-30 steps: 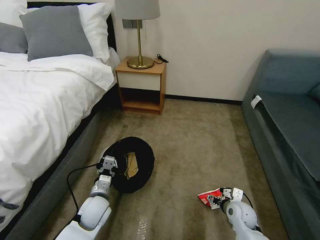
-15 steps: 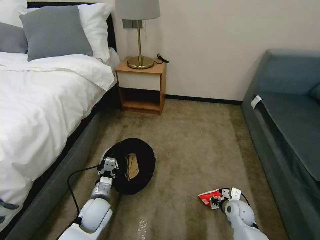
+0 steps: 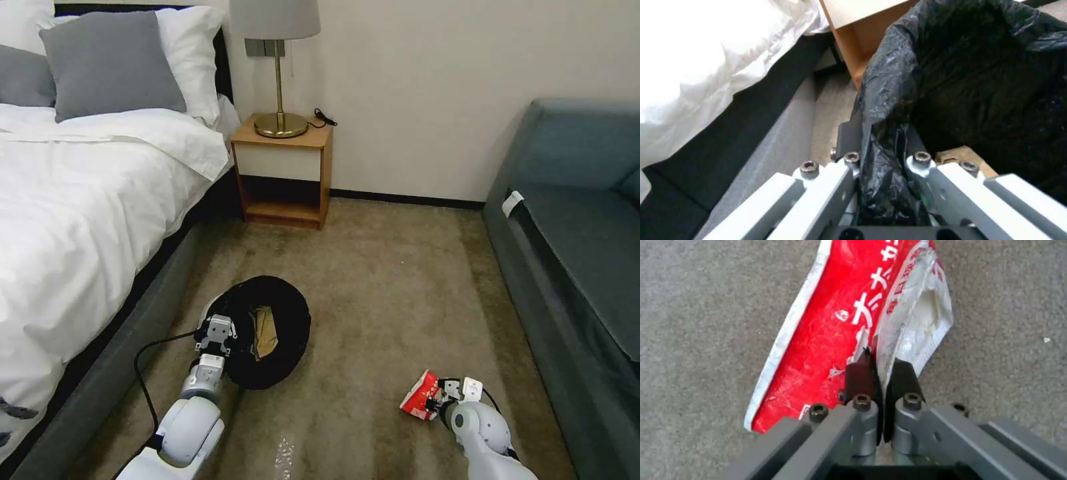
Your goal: Pick up the trash bin, then pick up the garbage on the floor and place it into the trash bin.
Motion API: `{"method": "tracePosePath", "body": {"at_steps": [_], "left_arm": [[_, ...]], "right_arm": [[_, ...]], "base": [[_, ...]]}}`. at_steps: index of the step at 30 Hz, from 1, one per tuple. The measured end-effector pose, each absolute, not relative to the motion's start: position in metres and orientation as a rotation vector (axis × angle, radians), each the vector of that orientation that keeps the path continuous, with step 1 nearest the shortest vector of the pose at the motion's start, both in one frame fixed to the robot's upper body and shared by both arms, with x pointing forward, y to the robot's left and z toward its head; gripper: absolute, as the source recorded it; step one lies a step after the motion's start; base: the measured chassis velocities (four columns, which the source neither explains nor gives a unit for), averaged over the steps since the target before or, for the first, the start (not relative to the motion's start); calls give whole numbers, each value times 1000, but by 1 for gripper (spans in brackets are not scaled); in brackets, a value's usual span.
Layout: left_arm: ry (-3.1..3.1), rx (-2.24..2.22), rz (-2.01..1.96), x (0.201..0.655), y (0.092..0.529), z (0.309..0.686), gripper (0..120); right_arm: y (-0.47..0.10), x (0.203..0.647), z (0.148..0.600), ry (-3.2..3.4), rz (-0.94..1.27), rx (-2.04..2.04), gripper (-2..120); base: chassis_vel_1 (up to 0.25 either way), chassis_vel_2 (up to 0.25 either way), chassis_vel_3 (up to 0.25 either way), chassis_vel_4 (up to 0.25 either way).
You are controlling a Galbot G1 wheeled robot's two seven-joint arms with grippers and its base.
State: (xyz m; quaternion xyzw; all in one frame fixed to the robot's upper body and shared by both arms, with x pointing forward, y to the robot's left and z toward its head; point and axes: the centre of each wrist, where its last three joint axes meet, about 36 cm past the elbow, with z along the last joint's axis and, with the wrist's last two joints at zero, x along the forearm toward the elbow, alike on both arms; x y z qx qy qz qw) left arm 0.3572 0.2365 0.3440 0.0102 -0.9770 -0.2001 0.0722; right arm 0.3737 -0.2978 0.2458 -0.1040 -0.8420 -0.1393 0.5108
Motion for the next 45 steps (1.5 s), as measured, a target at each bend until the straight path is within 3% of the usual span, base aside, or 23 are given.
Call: {"method": "tracePosePath", "body": {"at_steps": [18,45], "left_arm": [[-2952,26,-594,355,233,349,4],[-3004,-55,-597,352,205,368,4]], "right_arm": [[-300,367,263,-2135,-381,-241,0],[-214,379,375,-2694,-748,451,0]], "base": [[0,0,0,0],[0,0,0,0]]}}
